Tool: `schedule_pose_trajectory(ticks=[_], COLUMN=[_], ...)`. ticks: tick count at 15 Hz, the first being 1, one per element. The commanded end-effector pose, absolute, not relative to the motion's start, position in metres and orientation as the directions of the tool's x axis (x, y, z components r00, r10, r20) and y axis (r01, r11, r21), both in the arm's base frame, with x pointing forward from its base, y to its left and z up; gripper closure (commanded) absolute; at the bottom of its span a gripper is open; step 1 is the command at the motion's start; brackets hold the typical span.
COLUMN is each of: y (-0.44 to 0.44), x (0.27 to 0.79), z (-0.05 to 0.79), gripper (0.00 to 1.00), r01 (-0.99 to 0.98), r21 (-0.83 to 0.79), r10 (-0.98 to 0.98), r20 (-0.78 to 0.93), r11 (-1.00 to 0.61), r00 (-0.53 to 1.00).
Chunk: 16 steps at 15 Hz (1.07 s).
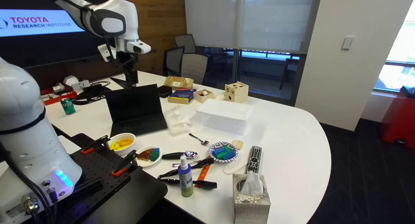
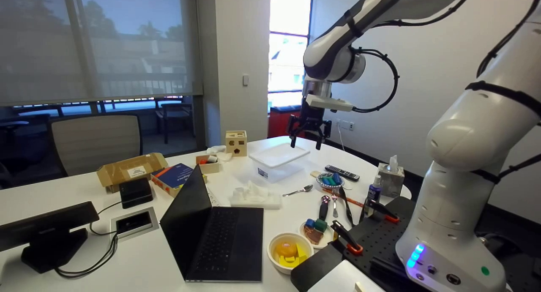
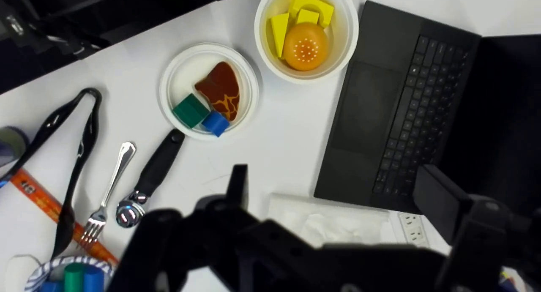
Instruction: Move the green block from the white plate to the bowl next to the remote
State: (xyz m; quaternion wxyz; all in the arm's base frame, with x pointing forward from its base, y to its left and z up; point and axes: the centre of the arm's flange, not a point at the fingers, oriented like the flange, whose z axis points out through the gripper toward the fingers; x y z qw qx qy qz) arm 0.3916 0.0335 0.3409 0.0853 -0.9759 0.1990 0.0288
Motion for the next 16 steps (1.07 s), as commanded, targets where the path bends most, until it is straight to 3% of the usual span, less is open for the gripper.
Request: schedule_pose_trajectory(ticks=[1,9,16], y=[0.01,-0.03,-0.059], x=[0.431,0.411,0.393], z=[0.253,0.112,0.054], gripper=[0.0,0.0,0.0], r01=[-0.559,-0.801,-0.874], r21=[-0.164,-0.108,-0.054], r10=[-0.534,-0.74,-0.821], r20=[-0.175,-0.326,-0.319], r11=[-0.813,-0.589,-0.483], r00=[0.827,0.588,0.473])
